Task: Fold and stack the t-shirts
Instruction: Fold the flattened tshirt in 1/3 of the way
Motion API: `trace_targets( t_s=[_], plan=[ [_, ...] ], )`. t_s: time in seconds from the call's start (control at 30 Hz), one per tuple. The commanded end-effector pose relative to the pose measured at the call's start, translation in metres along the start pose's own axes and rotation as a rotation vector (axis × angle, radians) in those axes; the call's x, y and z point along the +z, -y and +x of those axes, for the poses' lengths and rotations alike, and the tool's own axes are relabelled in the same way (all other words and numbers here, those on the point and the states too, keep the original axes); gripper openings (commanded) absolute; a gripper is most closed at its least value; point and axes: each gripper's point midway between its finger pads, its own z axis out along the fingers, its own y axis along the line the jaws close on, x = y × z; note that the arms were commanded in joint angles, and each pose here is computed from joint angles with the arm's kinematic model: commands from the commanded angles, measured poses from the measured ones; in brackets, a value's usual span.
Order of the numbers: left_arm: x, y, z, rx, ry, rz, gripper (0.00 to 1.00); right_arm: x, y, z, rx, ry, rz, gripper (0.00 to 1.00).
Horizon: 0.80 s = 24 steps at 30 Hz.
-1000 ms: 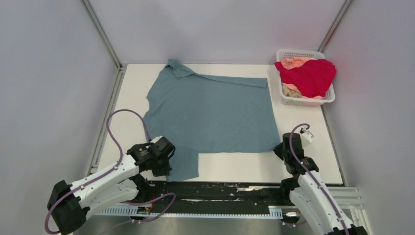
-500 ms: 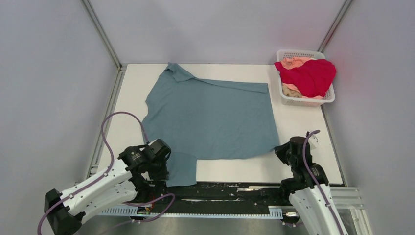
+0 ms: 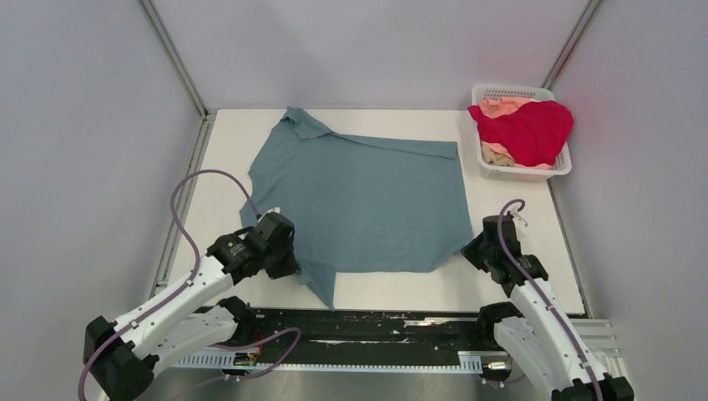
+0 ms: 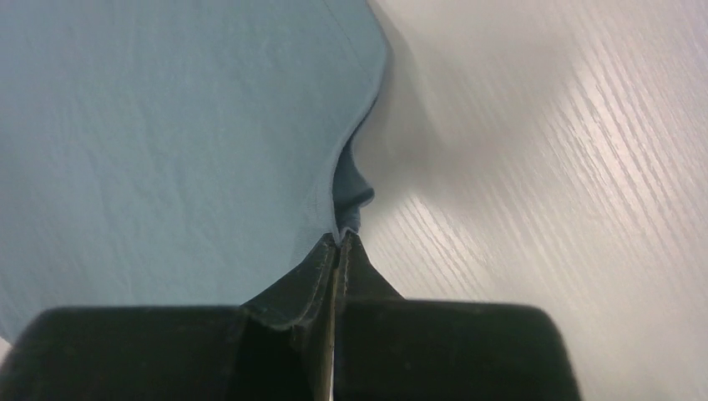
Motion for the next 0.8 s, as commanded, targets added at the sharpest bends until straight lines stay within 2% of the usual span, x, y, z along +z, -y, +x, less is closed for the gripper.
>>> trace_targets(
  t_s=[0.0, 0.4, 0.77],
  plan=[
    [-0.001, 0.03, -0.053, -0.006, 0.117, 0.107, 0.0, -0.004, -0.046, -0.045, -0.047, 0.117, -0.103, 0.0],
    [0.002, 0.034, -0.166, -0.085, 0.317, 0.095, 0.0, 0.031, -0.101, -0.103, -0.083, 0.201, -0.071, 0.0],
    [0.023, 0.024, -0.221, -0.151, 0.351, 0.091, 0.0, 0.062, -0.117, -0.137, -0.119, 0.257, 0.013, 0.0]
  ],
)
